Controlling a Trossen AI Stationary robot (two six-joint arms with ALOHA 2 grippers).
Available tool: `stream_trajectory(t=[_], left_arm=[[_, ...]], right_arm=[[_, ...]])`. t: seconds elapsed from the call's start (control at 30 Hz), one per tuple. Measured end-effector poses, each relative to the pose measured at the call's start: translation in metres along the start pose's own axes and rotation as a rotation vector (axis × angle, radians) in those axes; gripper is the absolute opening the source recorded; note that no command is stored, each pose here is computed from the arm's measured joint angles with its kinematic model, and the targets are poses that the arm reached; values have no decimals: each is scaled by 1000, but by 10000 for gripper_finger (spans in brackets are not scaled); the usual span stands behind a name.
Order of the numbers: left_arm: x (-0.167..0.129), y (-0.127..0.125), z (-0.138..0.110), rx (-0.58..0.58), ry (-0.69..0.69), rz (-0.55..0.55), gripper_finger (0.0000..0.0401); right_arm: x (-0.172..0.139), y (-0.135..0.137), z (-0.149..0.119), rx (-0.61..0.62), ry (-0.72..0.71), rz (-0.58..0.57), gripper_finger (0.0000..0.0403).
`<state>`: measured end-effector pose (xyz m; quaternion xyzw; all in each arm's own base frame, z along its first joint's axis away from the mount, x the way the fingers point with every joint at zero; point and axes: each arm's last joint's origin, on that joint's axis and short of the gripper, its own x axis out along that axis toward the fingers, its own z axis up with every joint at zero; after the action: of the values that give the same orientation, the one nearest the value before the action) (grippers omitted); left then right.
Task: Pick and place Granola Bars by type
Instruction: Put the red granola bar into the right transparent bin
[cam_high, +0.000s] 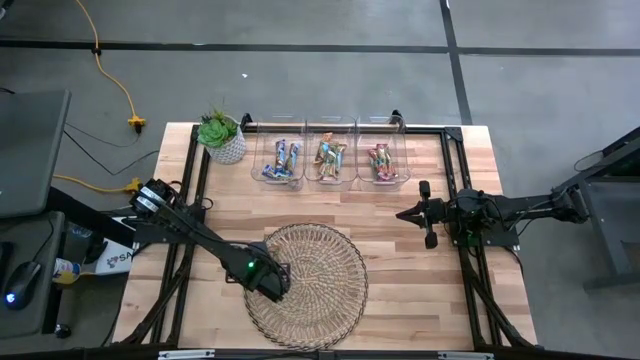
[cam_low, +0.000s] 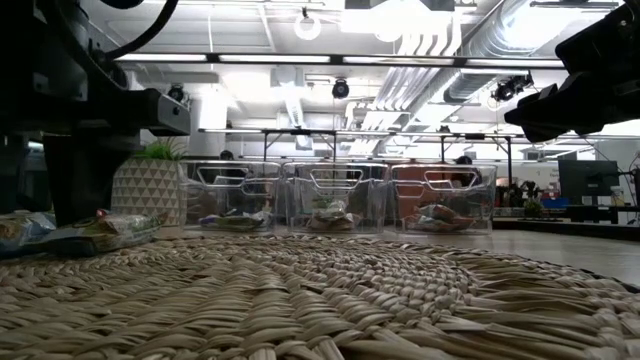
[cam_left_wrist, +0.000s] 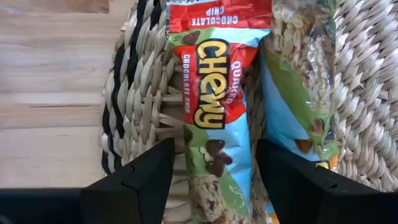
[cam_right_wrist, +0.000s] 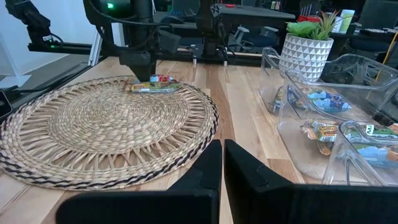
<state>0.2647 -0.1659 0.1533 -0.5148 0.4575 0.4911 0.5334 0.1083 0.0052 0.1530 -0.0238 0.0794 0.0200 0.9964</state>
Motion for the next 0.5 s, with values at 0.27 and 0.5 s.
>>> stream_trajectory(t=[0.27, 0.5], left_arm=[[0, -1, 0, -1, 5, -8, 193], [0, -1, -1, -1, 7, -13, 140]], right_arm=[[0, 0, 0, 0, 0, 0, 0], [0, 0, 0, 0, 1, 0, 0]])
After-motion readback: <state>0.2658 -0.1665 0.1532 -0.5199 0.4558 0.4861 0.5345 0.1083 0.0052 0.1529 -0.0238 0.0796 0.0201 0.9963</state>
